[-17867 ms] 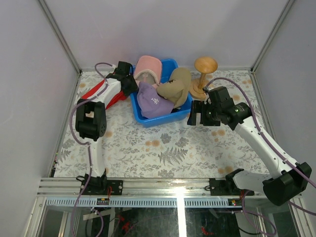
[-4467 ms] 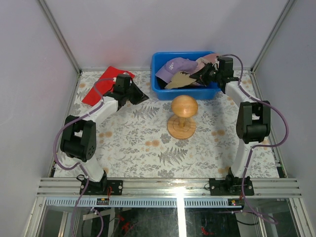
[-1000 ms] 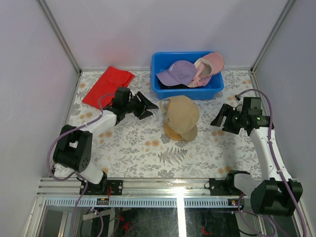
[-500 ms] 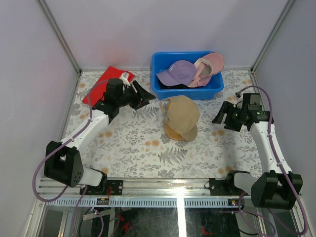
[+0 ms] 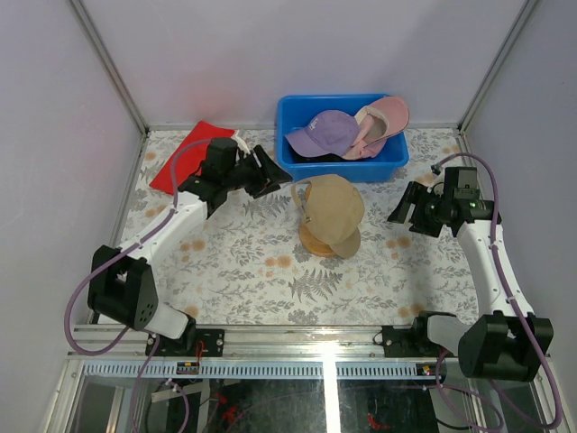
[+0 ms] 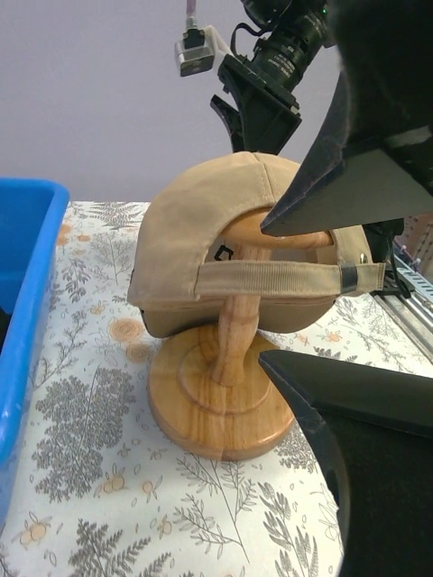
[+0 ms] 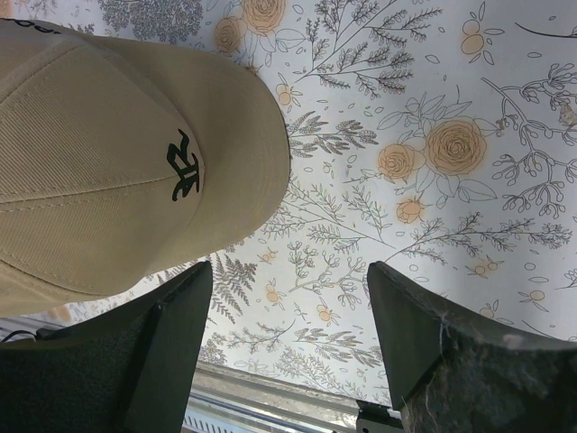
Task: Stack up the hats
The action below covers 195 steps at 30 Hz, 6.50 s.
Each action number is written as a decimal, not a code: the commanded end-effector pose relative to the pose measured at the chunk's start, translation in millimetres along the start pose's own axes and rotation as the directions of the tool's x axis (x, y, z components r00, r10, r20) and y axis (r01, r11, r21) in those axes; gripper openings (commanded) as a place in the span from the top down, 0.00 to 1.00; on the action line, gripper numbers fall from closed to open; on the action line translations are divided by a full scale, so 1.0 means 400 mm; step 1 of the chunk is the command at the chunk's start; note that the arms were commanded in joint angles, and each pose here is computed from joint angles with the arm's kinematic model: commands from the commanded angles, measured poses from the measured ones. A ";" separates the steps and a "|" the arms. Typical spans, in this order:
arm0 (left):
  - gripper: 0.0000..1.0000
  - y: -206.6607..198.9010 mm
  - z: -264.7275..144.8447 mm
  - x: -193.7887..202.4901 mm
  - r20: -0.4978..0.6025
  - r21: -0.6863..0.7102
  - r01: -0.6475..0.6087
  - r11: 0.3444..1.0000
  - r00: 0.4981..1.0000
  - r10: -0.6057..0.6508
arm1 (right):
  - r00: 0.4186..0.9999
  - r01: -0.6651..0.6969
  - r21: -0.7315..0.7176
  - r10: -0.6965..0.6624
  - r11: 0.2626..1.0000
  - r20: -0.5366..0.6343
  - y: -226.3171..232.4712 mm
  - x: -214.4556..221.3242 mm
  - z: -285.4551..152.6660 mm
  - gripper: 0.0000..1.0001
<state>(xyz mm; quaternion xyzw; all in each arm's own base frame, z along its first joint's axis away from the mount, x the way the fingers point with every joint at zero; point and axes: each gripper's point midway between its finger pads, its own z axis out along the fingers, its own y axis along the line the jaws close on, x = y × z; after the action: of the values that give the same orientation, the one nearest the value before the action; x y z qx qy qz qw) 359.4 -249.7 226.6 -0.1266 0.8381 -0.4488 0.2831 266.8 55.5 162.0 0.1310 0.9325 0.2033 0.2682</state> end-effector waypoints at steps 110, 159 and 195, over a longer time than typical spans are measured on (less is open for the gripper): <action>0.27 -0.657 -0.307 -0.225 -0.248 0.644 0.486 0.590 0.863 -0.440 | 0.131 0.840 0.166 -0.490 0.517 0.862 0.776 -0.465 -0.423 1.00; 1.00 -0.580 -0.352 -0.361 0.402 0.766 -0.237 0.597 0.902 -0.157 | 0.924 0.216 -0.834 0.169 0.508 0.342 0.883 -0.257 -0.463 0.35; 1.00 -0.569 -0.396 -0.339 0.470 0.786 -0.346 0.513 0.873 -0.130 | 0.868 -0.354 -0.929 0.408 0.106 -0.284 0.872 -0.329 -0.402 0.38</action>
<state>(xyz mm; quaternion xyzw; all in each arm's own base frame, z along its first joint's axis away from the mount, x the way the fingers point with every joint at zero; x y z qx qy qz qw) 384.1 -217.2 495.3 -0.0593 0.4840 -0.7213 0.4919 349.2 267.5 485.6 0.2039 0.5352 0.7814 0.2477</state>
